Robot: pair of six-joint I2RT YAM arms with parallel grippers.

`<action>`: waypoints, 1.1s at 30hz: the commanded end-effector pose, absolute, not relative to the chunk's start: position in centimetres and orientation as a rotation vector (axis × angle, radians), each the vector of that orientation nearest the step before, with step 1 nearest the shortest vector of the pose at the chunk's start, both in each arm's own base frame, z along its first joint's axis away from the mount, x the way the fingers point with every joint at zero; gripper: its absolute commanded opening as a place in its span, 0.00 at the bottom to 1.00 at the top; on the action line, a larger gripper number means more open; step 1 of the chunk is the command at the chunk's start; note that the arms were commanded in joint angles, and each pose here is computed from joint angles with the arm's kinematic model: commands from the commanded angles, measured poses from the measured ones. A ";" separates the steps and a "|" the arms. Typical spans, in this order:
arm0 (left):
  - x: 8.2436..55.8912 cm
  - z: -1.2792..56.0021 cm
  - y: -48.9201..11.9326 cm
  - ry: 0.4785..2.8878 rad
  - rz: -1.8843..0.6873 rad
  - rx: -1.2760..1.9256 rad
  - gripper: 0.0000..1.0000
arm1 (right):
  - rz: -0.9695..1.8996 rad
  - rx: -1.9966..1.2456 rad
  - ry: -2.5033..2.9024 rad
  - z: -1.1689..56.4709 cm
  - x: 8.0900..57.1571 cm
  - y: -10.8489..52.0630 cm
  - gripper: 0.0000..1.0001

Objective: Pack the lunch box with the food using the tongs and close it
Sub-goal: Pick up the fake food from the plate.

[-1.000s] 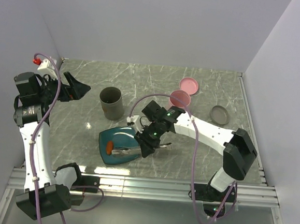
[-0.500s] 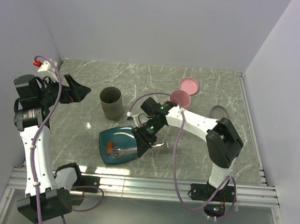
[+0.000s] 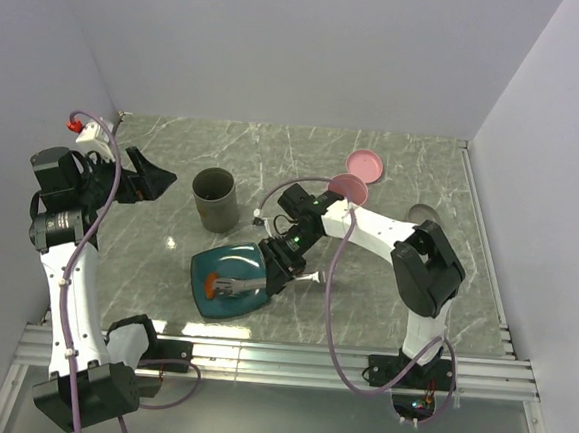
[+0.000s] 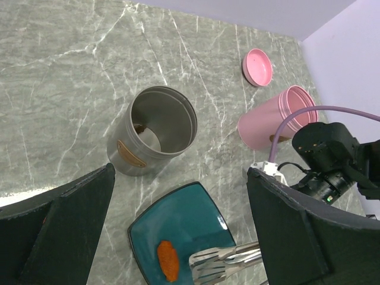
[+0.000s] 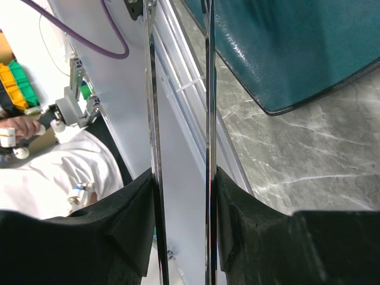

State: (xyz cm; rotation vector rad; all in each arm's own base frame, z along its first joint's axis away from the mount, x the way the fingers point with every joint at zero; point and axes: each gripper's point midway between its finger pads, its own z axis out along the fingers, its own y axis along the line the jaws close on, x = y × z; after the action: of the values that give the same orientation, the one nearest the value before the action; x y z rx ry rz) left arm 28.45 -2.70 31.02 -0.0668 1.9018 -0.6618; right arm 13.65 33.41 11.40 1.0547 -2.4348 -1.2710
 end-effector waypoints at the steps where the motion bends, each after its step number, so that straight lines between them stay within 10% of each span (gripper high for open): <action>1: 28.5 31.9 -2.5 1.864 -0.632 -0.043 0.99 | -1.300 1.039 -2.443 11.9 14.4 34.6 0.47; 33: 28.8 30.4 -2.1 1.889 -0.615 -0.055 0.99 | -1.263 0.943 -2.435 10.1 16.5 37.1 0.49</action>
State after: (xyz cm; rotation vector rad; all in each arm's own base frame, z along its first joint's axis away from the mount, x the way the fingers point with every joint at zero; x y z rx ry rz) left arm 28.70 -2.32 30.05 -0.0867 1.9139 -0.6460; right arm 16.25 36.22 9.02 0.9377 -2.4482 -1.2224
